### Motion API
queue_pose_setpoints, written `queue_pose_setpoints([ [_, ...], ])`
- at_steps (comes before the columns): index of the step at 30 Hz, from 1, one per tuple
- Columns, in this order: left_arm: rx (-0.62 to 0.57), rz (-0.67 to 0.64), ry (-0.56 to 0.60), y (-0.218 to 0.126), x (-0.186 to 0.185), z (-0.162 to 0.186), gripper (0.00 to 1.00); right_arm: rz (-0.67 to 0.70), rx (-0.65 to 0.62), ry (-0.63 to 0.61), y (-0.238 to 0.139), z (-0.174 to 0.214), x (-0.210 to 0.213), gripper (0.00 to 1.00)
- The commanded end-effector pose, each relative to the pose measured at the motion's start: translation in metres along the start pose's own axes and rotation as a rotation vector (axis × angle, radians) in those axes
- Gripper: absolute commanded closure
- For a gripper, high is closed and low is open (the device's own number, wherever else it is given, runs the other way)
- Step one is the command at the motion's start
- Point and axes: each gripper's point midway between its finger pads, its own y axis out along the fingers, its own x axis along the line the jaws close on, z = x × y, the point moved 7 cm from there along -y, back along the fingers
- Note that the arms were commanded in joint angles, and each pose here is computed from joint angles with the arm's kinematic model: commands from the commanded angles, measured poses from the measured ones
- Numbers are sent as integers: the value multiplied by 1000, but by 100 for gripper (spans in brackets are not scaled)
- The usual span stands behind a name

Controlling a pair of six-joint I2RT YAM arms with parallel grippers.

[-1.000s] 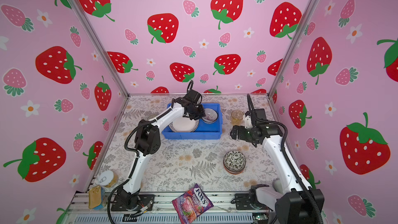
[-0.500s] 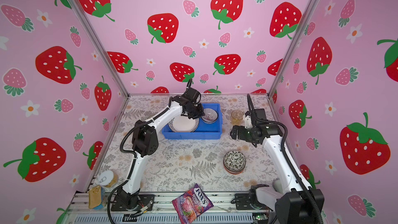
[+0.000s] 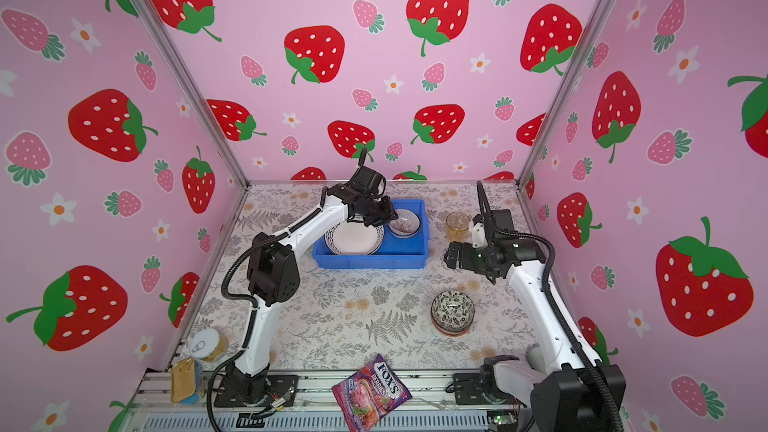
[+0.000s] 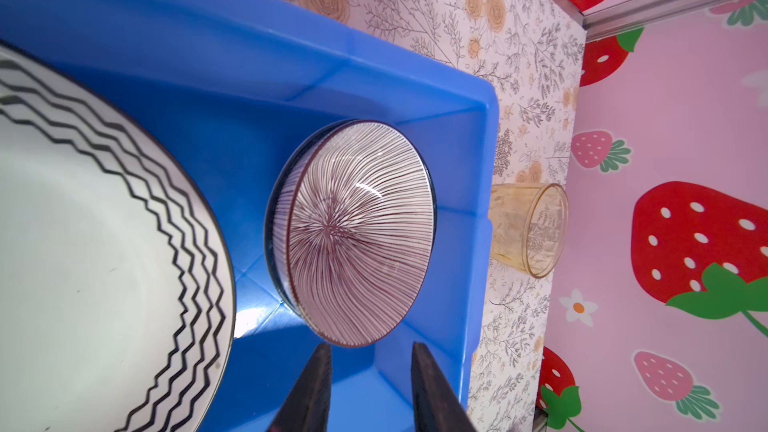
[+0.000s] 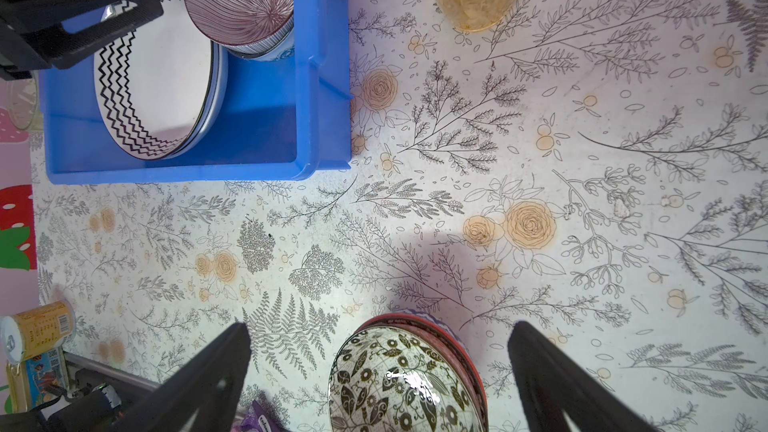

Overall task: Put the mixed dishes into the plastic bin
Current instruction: 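Open the left gripper and release the pink-striped bowl in the bin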

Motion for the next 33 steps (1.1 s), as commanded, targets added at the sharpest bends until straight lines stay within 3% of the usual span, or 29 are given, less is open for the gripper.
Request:
queue_pose_setpoints([
  [1,10,38,-20,13,2,-1,65,3,6,-6,-3,5,-2,1],
  [33,27,62,-37,39,18,5,65,6,17,3,0,6,-3,1],
])
